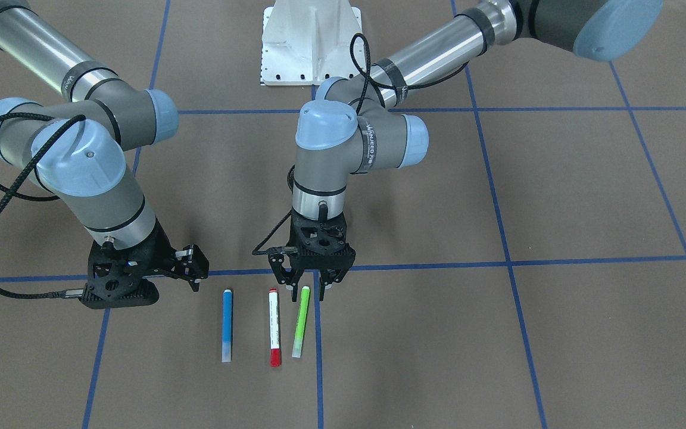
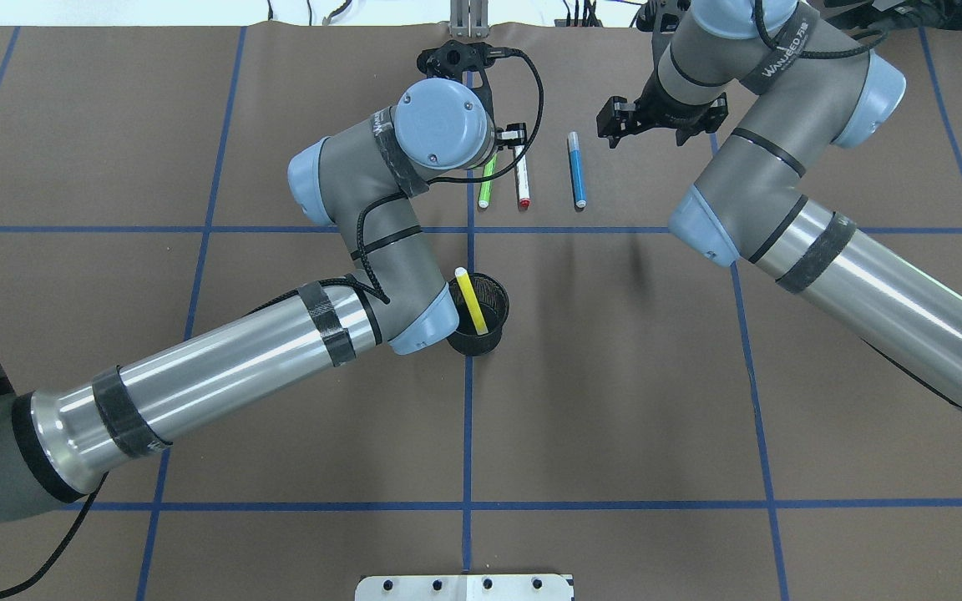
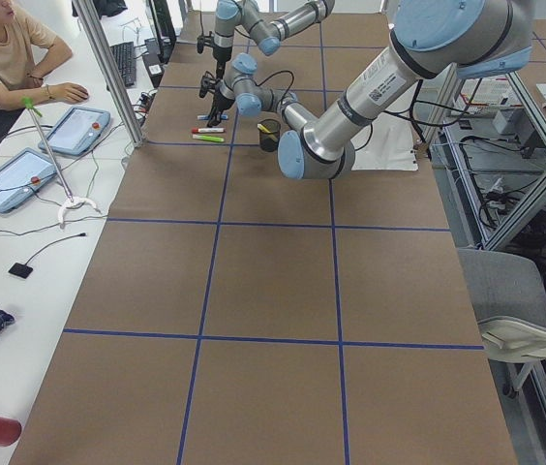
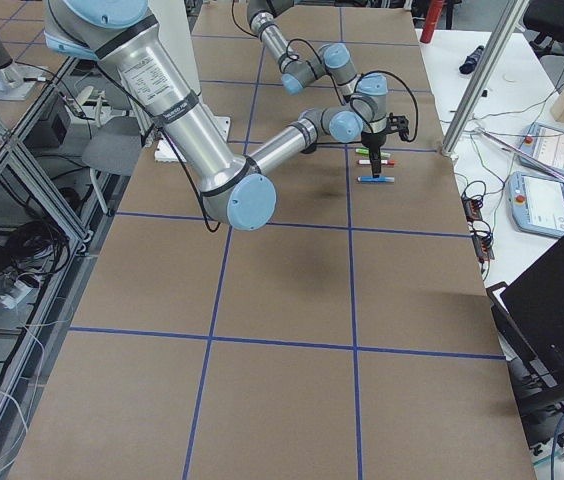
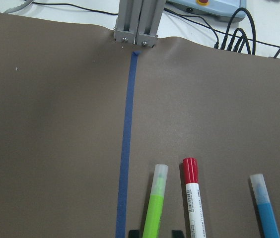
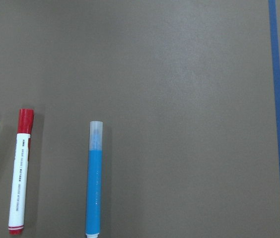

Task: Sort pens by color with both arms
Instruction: 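Lay the green highlighter beside the red-capped marker and open the left gripper, then withdraw the left gripper while the right gripper moves toward the cup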

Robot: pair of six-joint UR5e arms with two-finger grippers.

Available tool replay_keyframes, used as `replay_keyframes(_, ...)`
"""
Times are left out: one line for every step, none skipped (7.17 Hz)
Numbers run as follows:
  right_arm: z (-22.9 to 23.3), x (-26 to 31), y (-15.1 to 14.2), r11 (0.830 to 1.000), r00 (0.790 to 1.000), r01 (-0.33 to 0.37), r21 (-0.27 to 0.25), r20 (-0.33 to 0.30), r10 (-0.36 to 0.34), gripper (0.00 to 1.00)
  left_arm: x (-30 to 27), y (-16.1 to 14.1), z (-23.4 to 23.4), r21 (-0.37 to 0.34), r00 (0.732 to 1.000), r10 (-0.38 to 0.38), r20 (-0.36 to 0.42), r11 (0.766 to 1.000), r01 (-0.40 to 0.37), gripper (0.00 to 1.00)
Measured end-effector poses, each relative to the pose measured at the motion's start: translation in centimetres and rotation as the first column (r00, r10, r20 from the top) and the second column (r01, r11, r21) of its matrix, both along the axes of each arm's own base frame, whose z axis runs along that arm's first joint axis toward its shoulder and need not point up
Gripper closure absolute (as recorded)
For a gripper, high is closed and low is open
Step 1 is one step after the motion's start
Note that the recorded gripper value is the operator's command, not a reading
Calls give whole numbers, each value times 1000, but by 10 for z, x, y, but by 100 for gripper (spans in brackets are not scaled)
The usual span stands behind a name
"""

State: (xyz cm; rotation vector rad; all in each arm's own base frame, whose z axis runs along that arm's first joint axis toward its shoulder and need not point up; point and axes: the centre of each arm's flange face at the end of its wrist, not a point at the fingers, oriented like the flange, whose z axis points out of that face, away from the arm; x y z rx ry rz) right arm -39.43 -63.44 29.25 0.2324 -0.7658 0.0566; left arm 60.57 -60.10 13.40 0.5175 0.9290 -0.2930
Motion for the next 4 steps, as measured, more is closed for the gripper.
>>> replay_keyframes(-1,0,0,1000,1000,-1,1,1,1,1,-1,1,-2,8,1000,3,0,1000,-3,16)
replay_keyframes(-3,0,0,1000,1000,-2,2,4,2,1,-5,2,-9,19,1000,11,-7,1000,-11,15)
replay_keyframes(-7,-1,0,1000,1000,-2,4,8,2,1,-13,3,-16,20,999,35,-17,999,-35,7)
replay_keyframes(-11,-1,0,1000,1000,-3,5,14,3,1,-28,0,-19,-4,997,72,-24,997,-72,2)
